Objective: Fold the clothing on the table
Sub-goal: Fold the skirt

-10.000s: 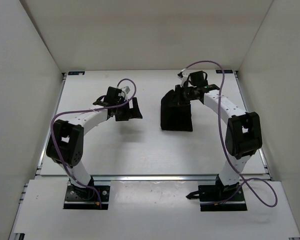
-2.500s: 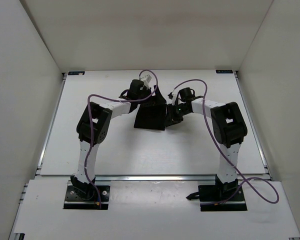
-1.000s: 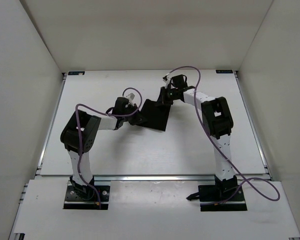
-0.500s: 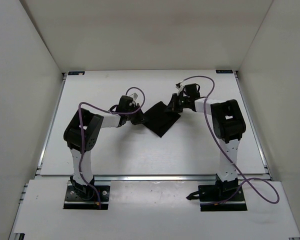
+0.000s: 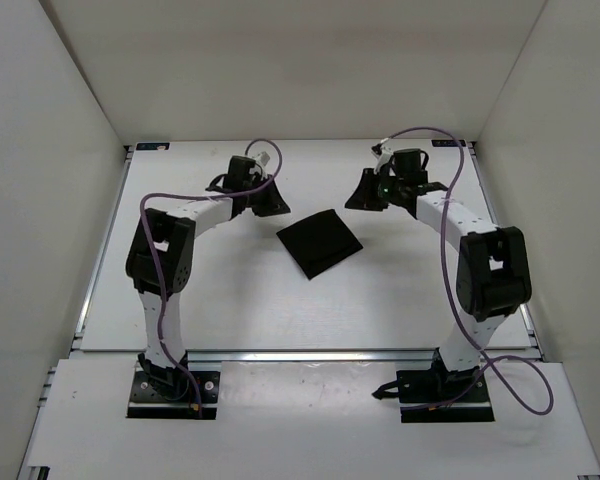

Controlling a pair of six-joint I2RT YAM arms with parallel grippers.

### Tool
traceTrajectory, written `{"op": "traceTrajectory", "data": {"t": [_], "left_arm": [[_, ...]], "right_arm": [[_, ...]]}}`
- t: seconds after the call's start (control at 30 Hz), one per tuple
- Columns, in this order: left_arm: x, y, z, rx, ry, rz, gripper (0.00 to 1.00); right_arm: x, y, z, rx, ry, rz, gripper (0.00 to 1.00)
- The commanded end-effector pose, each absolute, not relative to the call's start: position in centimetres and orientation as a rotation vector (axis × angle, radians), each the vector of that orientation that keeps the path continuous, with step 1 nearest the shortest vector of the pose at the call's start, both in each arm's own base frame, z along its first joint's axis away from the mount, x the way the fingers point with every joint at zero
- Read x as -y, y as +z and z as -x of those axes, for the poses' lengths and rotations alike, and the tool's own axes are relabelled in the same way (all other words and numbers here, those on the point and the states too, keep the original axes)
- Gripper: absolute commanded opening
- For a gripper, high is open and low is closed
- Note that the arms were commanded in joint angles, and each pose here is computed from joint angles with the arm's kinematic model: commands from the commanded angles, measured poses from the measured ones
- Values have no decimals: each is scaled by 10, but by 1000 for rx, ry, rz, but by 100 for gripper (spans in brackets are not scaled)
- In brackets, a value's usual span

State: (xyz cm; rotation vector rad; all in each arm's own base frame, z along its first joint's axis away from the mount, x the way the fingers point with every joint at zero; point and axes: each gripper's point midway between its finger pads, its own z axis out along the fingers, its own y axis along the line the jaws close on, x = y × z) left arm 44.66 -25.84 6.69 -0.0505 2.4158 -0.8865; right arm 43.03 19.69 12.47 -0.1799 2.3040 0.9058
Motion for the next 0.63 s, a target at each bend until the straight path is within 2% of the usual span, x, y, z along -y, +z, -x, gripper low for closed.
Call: {"op": "traceTrajectory", "data": {"t": [0.0, 0.07, 0.1, 0.13, 0.17, 0.2, 0.27, 0.6], "left_arm": [[244, 95, -453, -2418, -908, -18, 27], [241, 114, -454, -2385, -832, -106, 56], [232, 114, -454, -2398, -750, -107, 63], [221, 124, -451, -2392, -654, -140, 87], [224, 129, -448, -2374, -594, -212, 96], [209, 131, -445, -2381, -471, -232, 99], [195, 139, -435, -2388, -332, -241, 98], [121, 134, -382, -2502, -101, -167, 98]], "right_arm": [[-174, 146, -423, -2305, 839, 199, 12], [-162, 153, -423, -2306, 814, 203, 41], [-154, 151, -420, -2340, 781, 179, 48], [-143, 145, -418, -2388, 705, 157, 60], [-135, 147, -420, -2409, 619, 167, 70], [-128, 149, -425, -2413, 524, 171, 79], [-115, 142, -421, -2475, 431, 167, 83], [-98, 128, -405, -2481, 385, 124, 81]]}}
